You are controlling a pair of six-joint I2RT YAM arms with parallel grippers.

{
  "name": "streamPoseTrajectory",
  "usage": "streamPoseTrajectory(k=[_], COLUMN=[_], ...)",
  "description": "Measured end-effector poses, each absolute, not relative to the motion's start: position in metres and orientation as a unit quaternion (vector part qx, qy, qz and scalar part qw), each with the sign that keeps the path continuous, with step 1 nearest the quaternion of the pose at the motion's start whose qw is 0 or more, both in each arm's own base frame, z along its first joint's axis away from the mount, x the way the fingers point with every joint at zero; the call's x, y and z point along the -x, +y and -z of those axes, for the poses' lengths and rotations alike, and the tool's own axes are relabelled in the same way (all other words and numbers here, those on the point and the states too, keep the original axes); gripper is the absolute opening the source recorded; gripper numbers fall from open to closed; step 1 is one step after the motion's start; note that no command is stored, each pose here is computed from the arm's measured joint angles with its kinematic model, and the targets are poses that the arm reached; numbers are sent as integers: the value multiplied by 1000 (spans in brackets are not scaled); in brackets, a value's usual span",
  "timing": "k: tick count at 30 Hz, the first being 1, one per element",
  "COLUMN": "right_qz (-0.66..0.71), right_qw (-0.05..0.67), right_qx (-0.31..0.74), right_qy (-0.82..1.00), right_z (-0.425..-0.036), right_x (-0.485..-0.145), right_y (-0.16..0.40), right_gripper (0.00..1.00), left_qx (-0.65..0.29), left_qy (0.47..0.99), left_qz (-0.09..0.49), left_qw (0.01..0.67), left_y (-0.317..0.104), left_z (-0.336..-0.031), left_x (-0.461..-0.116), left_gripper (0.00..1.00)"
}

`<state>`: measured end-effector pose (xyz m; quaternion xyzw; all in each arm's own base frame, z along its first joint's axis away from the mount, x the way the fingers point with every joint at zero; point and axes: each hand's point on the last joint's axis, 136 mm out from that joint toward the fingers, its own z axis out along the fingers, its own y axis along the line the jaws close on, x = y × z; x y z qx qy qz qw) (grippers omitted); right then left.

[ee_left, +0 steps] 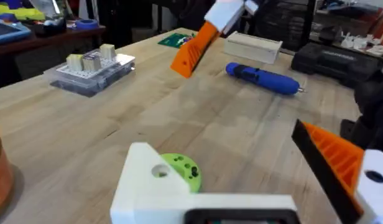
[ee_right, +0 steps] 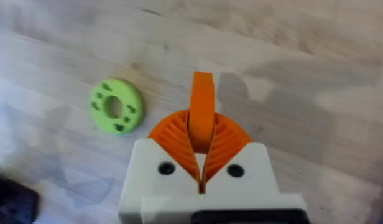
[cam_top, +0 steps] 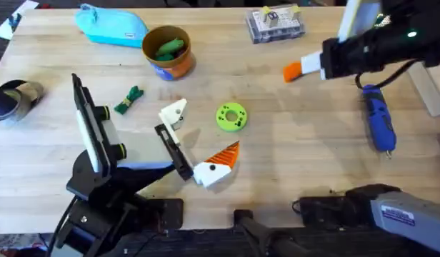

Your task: Pick up the gripper from the table and insert it into the empty holder that is missing its gripper. Then pick up a screw, insert it into the mounting hole, and use the screwdriver to tighten it. Finally, clean up the table by picking up the vegetable and placing it into the bucket.

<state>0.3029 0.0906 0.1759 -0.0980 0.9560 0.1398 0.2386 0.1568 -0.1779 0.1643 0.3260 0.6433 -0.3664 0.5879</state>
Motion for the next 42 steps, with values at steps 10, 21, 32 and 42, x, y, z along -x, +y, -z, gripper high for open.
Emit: streamPoseTrajectory(k=[10,21,32,42], right_qz=[-411,-587,-666,-693], right_qw=[186,-26,-110,-113], right_qx=[146,163,160,185], right_qy=[881,793,720,688], right_z=[-213,-180,-165,-176], right_x=[-279,-245,-235,-228], right_y=[174,251,283,292], right_gripper=[9,9,9,9], left_qx=[-326,-326,-311,-308], left_qy=[643,643,651,652], left_qz=[366,366,351,348], left_qw=[588,588,597,599], left_y=[-178,-178,-173,-172], left_z=[-164,-164,-164,-164], left_x=[-157,-157,-164,-166], left_gripper=[992,992,992,992])
